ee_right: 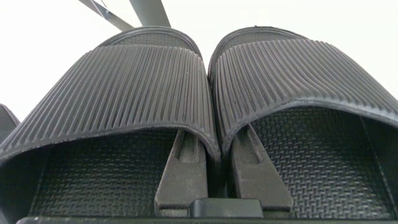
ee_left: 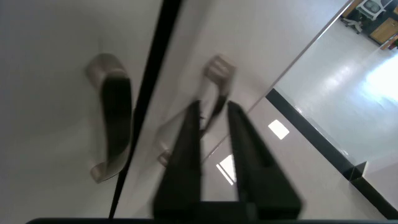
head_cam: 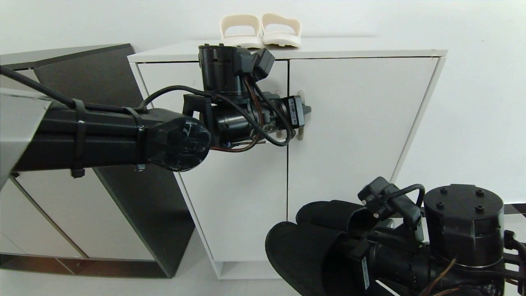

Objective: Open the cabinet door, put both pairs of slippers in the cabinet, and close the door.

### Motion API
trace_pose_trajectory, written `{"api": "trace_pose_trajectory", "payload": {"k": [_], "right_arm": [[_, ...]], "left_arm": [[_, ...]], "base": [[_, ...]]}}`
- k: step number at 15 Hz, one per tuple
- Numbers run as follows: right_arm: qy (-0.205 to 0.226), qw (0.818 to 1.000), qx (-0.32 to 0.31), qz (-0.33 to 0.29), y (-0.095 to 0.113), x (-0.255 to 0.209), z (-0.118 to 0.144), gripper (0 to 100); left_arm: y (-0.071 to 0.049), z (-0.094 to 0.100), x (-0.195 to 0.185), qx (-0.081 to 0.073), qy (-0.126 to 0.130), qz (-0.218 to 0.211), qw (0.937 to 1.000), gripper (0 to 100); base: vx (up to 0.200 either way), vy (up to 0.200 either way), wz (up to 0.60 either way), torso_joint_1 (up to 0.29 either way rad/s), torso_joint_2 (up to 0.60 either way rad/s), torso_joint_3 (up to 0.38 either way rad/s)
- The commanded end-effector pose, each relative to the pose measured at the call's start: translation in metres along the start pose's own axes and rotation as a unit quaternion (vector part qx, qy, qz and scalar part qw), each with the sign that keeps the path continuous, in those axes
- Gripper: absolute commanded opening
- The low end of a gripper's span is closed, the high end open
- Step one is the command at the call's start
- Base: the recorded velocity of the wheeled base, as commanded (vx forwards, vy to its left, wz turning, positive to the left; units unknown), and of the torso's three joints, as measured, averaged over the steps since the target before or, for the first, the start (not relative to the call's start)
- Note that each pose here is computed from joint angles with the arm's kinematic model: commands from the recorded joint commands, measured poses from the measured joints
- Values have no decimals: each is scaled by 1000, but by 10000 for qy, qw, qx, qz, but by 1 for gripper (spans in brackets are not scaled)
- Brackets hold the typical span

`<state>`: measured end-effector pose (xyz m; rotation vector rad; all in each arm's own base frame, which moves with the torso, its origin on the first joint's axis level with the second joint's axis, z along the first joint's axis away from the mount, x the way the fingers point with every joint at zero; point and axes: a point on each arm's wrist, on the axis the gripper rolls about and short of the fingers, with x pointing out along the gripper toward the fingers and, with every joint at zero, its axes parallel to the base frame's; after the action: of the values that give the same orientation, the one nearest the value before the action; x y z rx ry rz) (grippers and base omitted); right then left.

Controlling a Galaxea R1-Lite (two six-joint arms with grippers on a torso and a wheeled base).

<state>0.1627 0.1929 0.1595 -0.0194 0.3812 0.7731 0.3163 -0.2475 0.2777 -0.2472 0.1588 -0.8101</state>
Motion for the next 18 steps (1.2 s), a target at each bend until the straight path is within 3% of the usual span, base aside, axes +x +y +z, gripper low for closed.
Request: {"api": "trace_pose_trajectory", "payload": {"k": [1, 5, 9, 11, 14, 18], "right_arm": [[40, 9998, -13, 188, 2, -4, -2, 0], [55, 9967, -69, 802, 5, -22, -6, 0], [70, 9967, -77, 807, 5, -22, -7, 0], [84, 9965, -128, 820, 5, -23, -8, 0], [100, 9964, -212, 817, 5, -23, -9, 0], [161, 9961, -358, 786, 4, -21, -13, 0]], "left_arm": [[-4, 4, -5, 7, -69, -68, 10000, 0], [-13, 5, -19, 8, -31, -145, 9999, 0], [-30, 3, -40, 18, 49, -313, 9995, 0], [-50, 3, -61, 48, 74, -537, 9985, 0], [-62, 2, -82, 63, 94, -666, 9977, 0], [-59, -12, -111, 36, 310, -613, 9976, 0]], "base": [[0, 0, 0, 0, 0, 0], [0, 0, 0, 0, 0, 0], [0, 0, 0, 0, 0, 0], [0, 0, 0, 0, 0, 0], [0, 0, 0, 0, 0, 0], [0, 0, 0, 0, 0, 0]]}}
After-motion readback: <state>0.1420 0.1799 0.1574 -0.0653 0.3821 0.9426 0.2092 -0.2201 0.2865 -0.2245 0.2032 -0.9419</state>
